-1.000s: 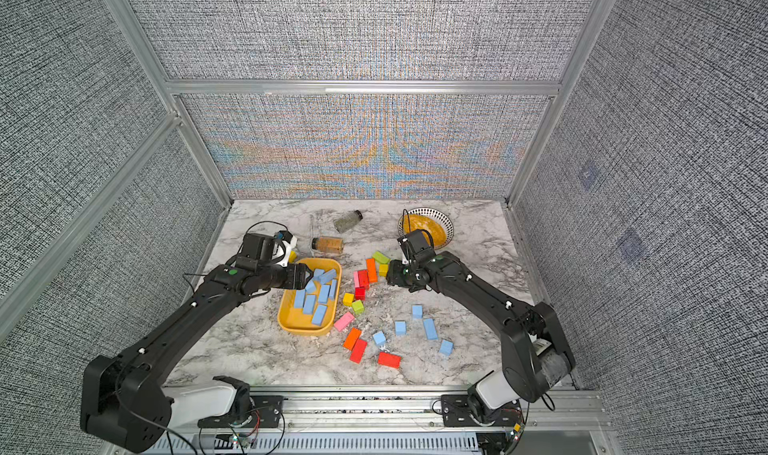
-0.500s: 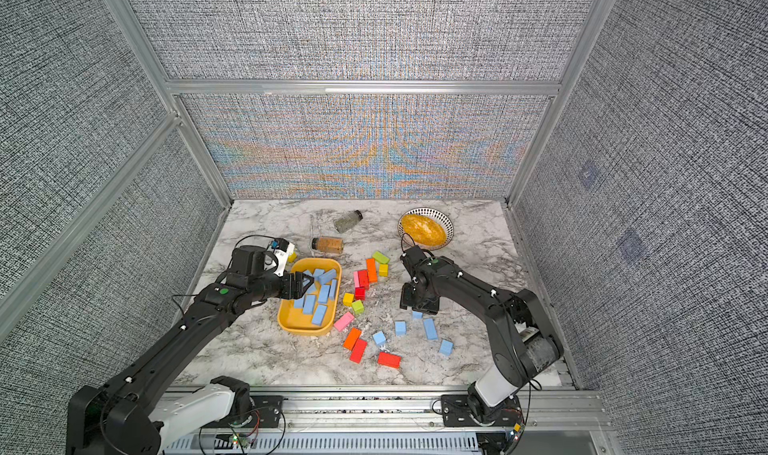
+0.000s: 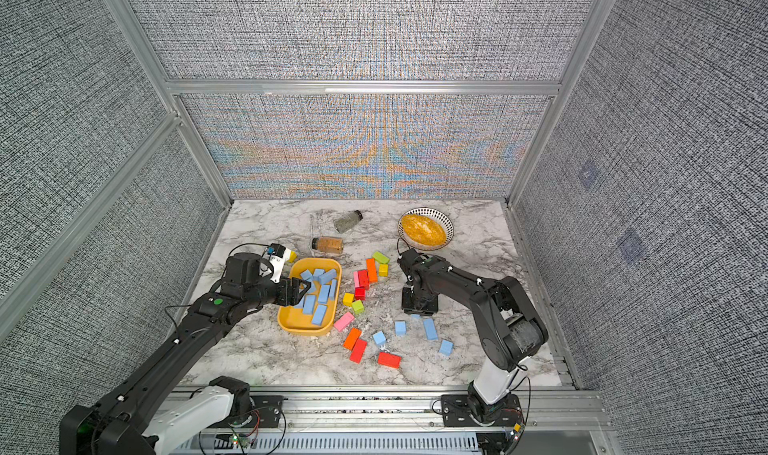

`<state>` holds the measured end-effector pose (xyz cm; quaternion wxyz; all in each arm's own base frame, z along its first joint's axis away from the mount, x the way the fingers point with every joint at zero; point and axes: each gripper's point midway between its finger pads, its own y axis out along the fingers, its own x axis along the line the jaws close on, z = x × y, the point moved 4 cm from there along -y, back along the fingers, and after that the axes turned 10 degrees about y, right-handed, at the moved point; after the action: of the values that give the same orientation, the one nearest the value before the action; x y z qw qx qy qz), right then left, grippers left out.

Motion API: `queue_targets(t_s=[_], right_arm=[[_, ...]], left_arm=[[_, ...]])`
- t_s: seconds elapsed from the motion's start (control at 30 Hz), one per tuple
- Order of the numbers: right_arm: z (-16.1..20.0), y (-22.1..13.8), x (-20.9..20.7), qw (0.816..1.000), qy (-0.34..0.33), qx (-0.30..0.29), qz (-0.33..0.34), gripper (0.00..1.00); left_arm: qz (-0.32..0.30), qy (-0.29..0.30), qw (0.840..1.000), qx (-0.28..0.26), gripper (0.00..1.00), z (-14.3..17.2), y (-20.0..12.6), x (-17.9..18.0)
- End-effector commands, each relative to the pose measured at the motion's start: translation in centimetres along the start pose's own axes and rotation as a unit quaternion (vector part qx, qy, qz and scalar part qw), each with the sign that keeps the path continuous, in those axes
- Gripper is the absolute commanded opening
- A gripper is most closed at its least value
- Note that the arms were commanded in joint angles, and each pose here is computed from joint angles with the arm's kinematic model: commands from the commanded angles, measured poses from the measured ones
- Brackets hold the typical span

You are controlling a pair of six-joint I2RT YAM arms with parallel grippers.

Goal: Pick out the blue building blocks
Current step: Pick up the building block from the center of the board, then place the building block in the storage box.

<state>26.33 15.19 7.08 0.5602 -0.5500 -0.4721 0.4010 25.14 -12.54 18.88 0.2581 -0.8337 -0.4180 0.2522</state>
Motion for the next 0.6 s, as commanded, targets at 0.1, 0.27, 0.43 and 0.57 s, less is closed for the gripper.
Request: queue_targets(t_s=[0.1, 0.27, 0.43, 0.57], right_arm=[[-1.2, -4.0, 2.0, 0.994, -0.037, -0.063, -0.076, 0.23], [-0.6, -9.4, 7.2, 0.954, -0.091, -0.096, -0.27, 0.23], [1.6, -13.3, 12.5, 0.896, -0.155, -0.077, -0.408, 0.23], [3.6, -15.5, 15.9, 0.856, -0.203, -0.061, -0.471, 0.23]], left_arm=[[0.053, 0.071, 0.995, -0.047, 0.74, -1.1, -0.7, -1.6], [0.093, 0.204, 0.97, -0.091, 0.74, -1.8, -1.7, -3.4], [0.114, 0.367, 0.918, -0.1, 0.75, -1.7, -1.7, -4.6], [0.164, 0.436, 0.877, -0.118, 0.75, -1.6, -1.9, -6.1]])
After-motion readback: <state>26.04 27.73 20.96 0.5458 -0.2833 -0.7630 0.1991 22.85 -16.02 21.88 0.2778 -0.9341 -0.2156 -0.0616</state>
